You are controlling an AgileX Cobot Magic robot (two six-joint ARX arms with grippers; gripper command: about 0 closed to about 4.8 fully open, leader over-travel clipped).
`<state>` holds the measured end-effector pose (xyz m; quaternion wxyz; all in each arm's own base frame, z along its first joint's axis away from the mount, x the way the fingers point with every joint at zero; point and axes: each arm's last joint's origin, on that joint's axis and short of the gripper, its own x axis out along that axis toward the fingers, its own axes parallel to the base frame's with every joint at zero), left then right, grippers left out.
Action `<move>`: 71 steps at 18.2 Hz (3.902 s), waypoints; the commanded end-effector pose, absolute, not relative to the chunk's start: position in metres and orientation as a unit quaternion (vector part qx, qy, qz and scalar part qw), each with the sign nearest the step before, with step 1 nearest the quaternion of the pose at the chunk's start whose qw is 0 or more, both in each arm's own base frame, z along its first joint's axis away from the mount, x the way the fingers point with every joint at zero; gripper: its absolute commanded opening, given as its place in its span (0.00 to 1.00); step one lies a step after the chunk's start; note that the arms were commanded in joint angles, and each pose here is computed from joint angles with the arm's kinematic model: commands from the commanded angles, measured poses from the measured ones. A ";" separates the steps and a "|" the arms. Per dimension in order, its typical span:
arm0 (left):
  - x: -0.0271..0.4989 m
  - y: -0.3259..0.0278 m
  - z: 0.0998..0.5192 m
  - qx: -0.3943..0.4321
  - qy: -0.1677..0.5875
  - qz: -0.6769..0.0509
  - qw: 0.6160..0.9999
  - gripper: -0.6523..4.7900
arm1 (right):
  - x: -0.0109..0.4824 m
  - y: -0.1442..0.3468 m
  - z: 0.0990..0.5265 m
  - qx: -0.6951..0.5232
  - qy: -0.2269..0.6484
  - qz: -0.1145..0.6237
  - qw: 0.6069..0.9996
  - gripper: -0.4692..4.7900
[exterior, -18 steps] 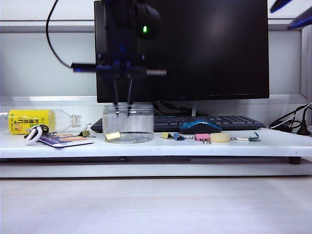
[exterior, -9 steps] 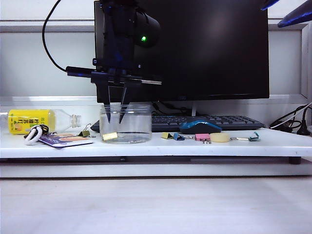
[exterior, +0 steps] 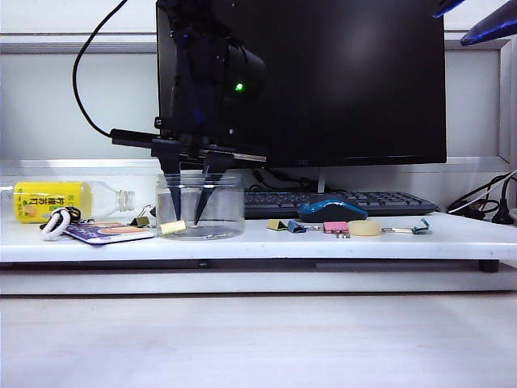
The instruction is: Take the clips out of the round transparent plastic box and place them on the table.
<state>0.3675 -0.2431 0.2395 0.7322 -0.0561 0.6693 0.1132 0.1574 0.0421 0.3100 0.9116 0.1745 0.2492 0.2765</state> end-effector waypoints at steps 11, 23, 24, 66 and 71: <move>0.368 -0.241 0.241 -0.016 0.643 0.137 0.753 0.28 | 0.159 0.043 0.312 0.169 0.240 0.281 0.914 0.49; 0.365 -0.239 0.216 -0.022 0.669 0.168 0.724 0.28 | 0.160 0.043 0.310 0.159 0.241 0.282 0.915 0.49; 0.365 -0.239 0.215 -0.024 0.670 0.168 0.723 0.28 | 0.160 0.043 0.310 0.160 0.243 0.282 0.914 0.49; 0.369 -0.250 0.270 -0.073 0.618 0.114 0.775 0.21 | 0.164 0.044 0.306 0.159 0.252 0.281 0.912 0.49; 0.368 -0.251 0.269 -0.059 0.638 0.070 0.764 0.21 | 0.164 0.044 0.306 0.159 0.252 0.282 0.912 0.49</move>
